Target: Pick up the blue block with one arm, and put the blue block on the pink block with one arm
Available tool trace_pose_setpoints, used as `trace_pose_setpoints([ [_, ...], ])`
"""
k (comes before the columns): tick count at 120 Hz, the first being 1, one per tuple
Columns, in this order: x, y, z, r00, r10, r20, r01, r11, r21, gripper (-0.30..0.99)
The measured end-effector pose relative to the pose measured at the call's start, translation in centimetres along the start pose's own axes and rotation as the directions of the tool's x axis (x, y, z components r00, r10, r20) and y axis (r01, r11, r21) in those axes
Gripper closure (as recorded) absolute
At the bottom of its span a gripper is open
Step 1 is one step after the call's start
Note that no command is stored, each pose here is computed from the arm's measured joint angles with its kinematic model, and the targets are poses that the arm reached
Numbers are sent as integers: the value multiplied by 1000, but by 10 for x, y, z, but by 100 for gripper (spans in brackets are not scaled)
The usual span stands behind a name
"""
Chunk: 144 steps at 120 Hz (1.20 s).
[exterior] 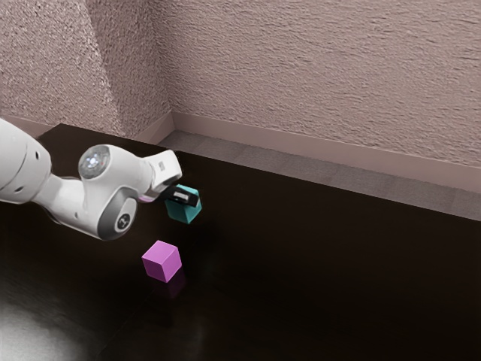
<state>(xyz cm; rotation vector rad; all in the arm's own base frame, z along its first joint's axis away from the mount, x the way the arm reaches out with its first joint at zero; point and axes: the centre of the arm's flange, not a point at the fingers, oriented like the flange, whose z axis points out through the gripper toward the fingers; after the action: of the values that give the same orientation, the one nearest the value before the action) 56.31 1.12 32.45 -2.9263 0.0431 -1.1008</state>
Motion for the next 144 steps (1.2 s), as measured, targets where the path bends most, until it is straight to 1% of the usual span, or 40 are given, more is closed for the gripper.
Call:
trace_pose_setpoints([
  [37,-26,-15,-39,1000,-6,10,5,1000,26,29],
  [79,-45,-18,-56,1000,1,20,-2,999,33,29],
  [107,-48,-19,-56,1000,0,19,0,999,34,29],
  [144,-68,-18,-61,999,-1,34,0,999,33,29],
])
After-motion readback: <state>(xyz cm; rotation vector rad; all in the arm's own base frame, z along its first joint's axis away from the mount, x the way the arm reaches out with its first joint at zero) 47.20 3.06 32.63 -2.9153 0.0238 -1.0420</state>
